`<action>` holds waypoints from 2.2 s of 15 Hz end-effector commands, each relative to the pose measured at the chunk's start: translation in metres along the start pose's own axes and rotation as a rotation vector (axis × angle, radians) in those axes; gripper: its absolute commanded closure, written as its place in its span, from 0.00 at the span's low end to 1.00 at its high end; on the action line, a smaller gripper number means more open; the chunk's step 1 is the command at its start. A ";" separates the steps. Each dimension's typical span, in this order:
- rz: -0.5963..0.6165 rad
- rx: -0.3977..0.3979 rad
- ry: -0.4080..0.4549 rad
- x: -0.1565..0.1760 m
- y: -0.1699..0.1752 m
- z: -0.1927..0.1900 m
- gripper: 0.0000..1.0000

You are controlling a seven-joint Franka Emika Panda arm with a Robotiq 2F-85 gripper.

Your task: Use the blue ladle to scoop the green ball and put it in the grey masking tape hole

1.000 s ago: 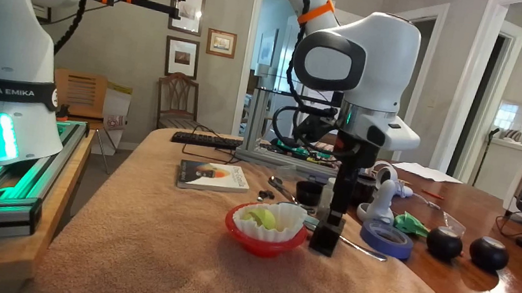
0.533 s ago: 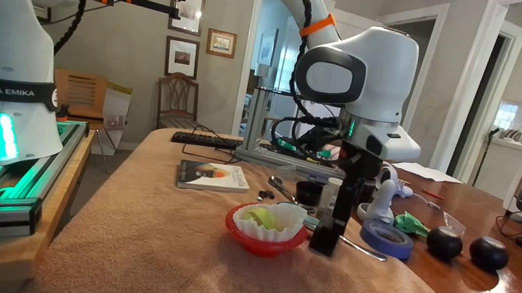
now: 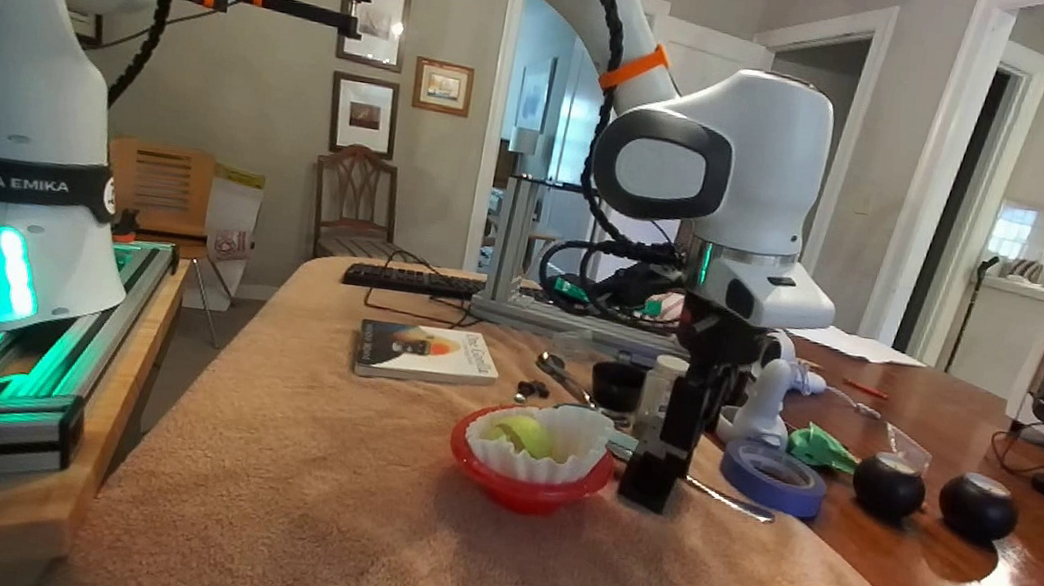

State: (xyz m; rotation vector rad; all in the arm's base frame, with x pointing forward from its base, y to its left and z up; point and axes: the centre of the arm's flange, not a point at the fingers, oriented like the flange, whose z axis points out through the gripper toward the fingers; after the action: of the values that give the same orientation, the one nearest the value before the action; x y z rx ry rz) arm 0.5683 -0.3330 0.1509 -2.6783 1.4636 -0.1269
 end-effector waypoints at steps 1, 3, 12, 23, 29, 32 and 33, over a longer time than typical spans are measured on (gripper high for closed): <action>-0.017 -0.009 -0.009 -0.001 -0.001 0.011 0.00; -0.043 -0.006 -0.015 -0.003 0.002 0.012 0.00; -0.049 0.009 -0.018 -0.011 -0.002 0.019 0.00; -0.057 0.010 -0.025 -0.011 -0.002 0.030 0.00; -0.043 0.015 -0.015 -0.007 0.001 0.027 0.29; -0.044 0.019 -0.018 -0.006 0.001 0.027 0.54; -0.043 0.019 -0.018 -0.006 0.001 0.027 0.60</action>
State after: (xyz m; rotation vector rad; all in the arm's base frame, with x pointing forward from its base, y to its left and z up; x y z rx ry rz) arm 0.5664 -0.3257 0.1296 -2.7083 1.3930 -0.0934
